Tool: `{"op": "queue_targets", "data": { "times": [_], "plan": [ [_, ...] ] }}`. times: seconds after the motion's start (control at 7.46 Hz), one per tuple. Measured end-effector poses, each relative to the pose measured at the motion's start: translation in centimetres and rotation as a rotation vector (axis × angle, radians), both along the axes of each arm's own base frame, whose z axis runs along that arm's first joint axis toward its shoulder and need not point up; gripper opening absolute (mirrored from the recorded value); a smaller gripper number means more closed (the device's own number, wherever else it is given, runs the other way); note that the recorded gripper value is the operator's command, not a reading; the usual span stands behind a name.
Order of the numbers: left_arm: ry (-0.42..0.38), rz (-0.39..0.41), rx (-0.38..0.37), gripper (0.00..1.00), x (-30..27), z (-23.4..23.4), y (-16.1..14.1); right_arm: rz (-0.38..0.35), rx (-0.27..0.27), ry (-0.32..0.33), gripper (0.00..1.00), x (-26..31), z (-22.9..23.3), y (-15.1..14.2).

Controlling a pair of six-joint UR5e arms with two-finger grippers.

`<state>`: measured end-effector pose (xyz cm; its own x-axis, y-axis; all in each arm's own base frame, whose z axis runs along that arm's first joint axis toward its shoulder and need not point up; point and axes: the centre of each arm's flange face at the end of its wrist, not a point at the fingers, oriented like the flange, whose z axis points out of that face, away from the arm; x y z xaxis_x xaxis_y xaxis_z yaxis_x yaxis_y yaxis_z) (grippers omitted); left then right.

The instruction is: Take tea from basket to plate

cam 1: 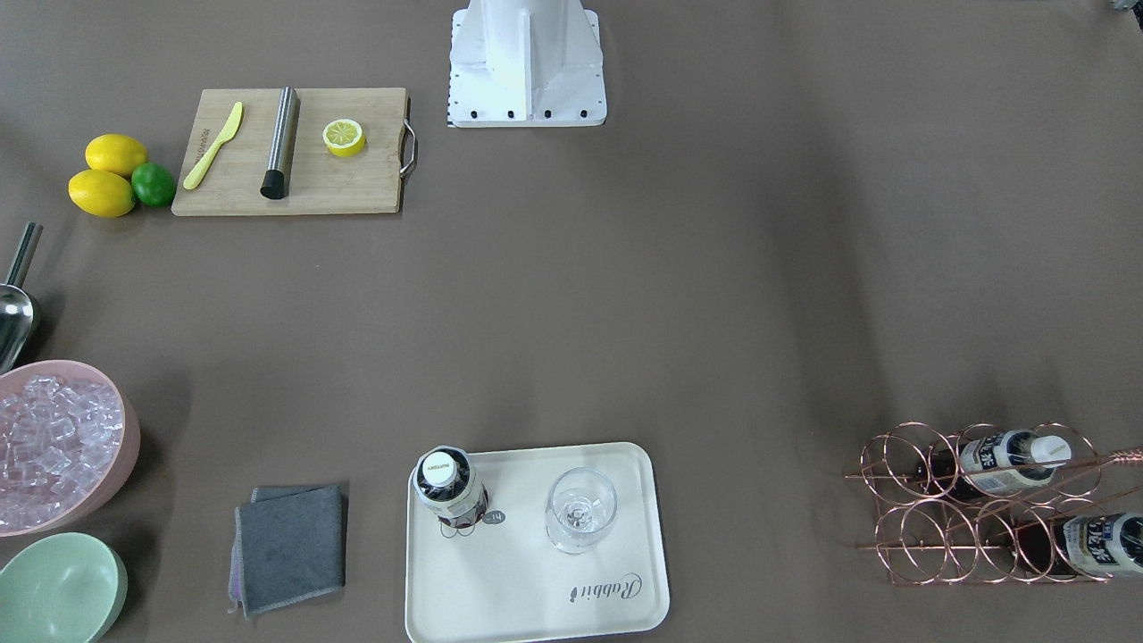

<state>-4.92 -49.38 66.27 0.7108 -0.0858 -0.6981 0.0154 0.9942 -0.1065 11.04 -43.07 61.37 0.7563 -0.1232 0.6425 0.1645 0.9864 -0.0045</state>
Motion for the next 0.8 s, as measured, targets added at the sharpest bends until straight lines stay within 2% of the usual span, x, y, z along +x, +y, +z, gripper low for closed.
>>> {"op": "queue_targets", "data": {
  "times": [0.4,0.54,0.8],
  "plan": [
    [0.002,0.003,0.006,0.99,0.07,0.0,0.39,0.02,0.0,-0.021,1.0,0.22,-0.31,0.04],
    [0.005,0.003,0.009,0.99,0.09,-0.19,0.27,0.052,-0.022,-0.026,1.0,0.32,-0.35,0.05],
    [0.008,0.001,0.016,0.99,0.07,-0.58,0.27,0.169,-0.103,-0.022,1.0,0.33,-1.01,-0.35]
  ]
}}
